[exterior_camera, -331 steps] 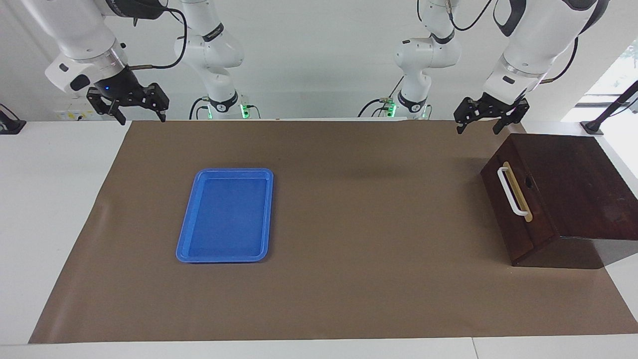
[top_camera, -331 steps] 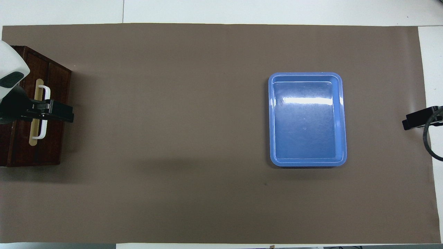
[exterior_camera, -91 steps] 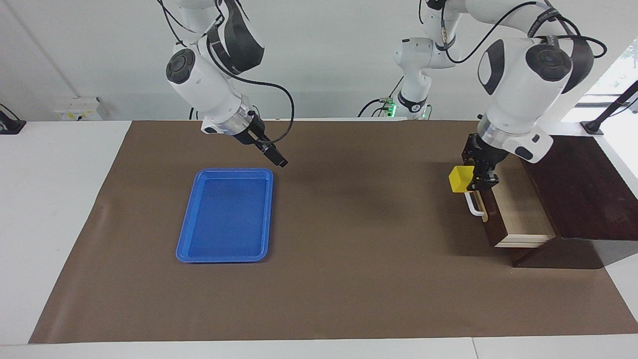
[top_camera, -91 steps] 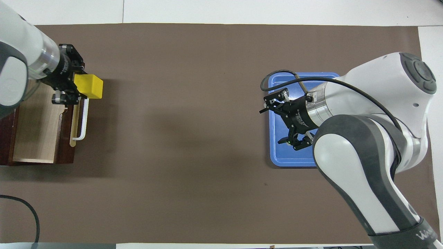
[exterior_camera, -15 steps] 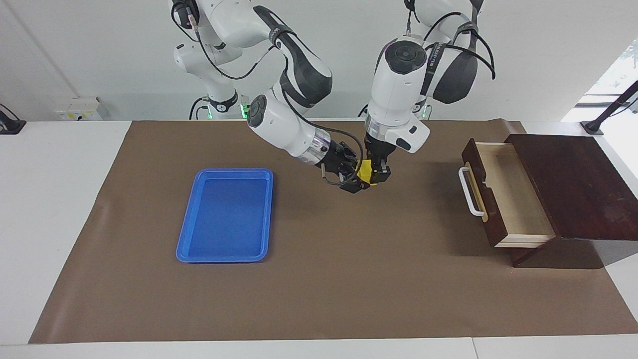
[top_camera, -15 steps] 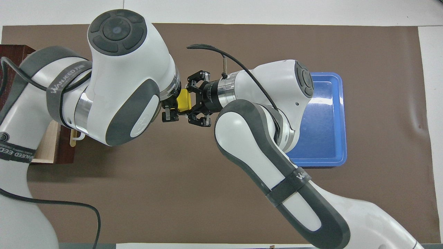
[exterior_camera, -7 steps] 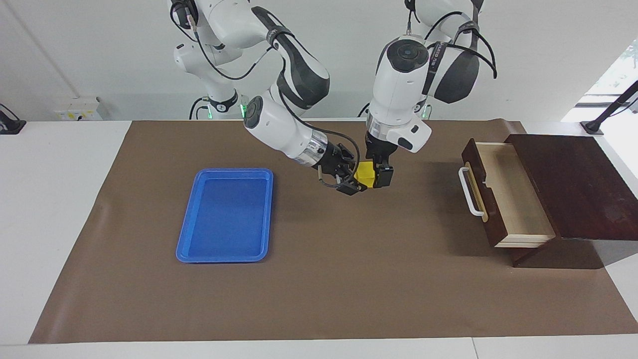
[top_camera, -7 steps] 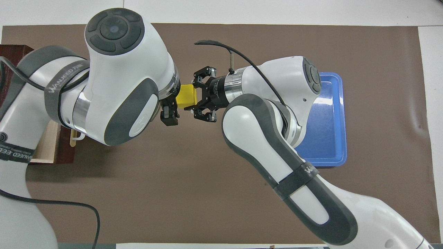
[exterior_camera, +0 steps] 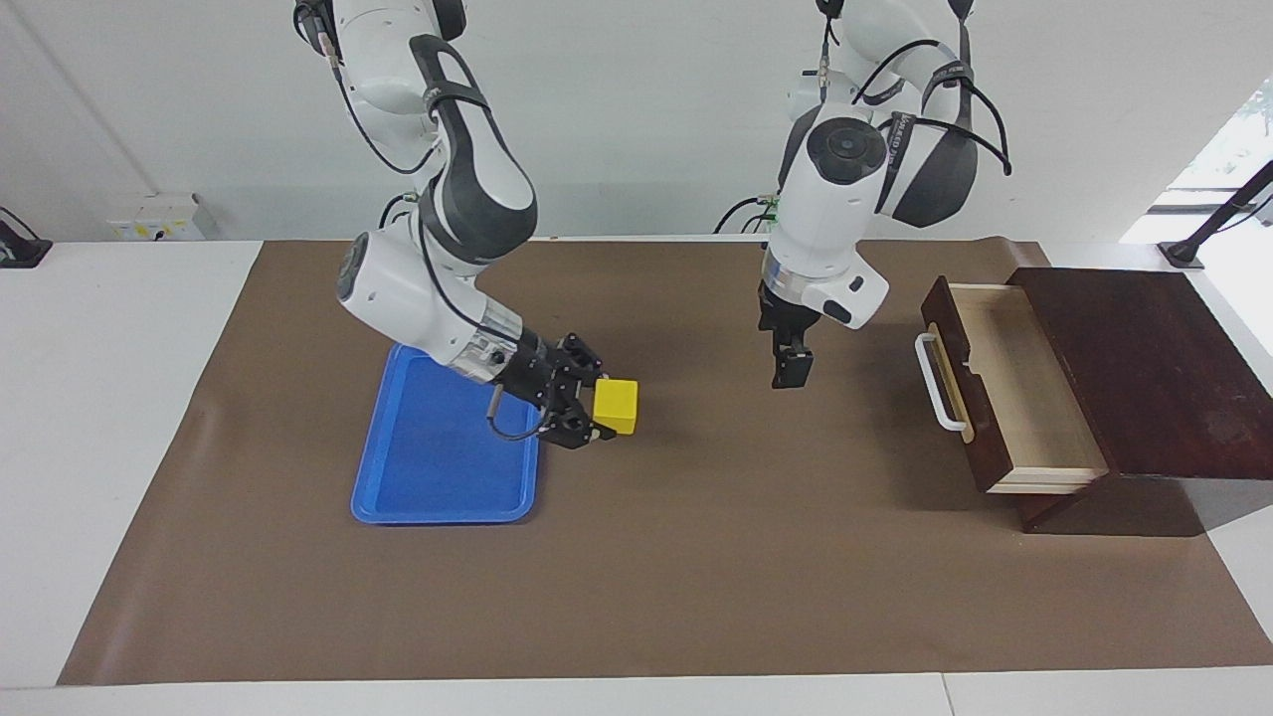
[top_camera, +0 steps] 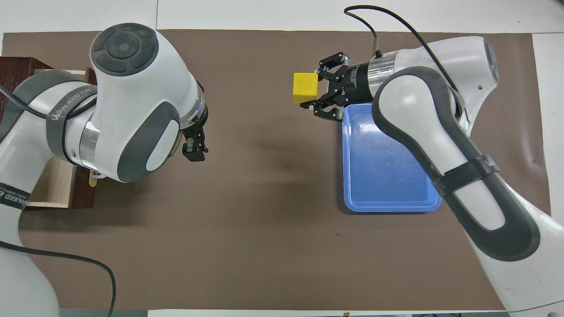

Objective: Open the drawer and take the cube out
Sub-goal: 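Carry the cube over the blue tray with the right gripper while the left gripper withdraws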

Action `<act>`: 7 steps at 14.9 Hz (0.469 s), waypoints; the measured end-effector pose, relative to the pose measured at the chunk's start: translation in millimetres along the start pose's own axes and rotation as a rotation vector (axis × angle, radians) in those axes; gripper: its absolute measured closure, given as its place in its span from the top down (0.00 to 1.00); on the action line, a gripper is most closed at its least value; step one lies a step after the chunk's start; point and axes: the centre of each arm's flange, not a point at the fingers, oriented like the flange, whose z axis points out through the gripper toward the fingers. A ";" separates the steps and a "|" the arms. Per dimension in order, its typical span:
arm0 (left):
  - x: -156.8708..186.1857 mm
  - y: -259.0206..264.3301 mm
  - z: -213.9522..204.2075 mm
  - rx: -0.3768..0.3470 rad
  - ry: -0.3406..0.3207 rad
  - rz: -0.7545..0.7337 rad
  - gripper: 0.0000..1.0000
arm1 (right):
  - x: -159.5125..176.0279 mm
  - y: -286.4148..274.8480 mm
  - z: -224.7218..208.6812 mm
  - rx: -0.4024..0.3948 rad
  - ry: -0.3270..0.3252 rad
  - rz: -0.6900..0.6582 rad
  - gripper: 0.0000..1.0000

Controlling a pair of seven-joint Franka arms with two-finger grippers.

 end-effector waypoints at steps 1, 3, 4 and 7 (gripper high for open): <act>19.6 2.3 9.4 0.001 0.002 0.008 1.00 | 18.6 -6.0 -8.5 -0.008 0.003 -0.003 0.56; 62.5 6.5 24.9 -0.002 0.003 0.022 1.00 | 56.9 -11.1 -22.0 -0.041 0.005 -0.013 0.56; 83.8 8.9 30.2 -0.010 0.001 0.031 1.00 | 71.9 -10.7 -26.1 -0.060 0.004 -0.018 0.56; 146.0 13.6 41.7 -0.028 -0.002 0.061 1.00 | 114.3 -3.6 -34.8 -0.089 0.007 -0.024 0.56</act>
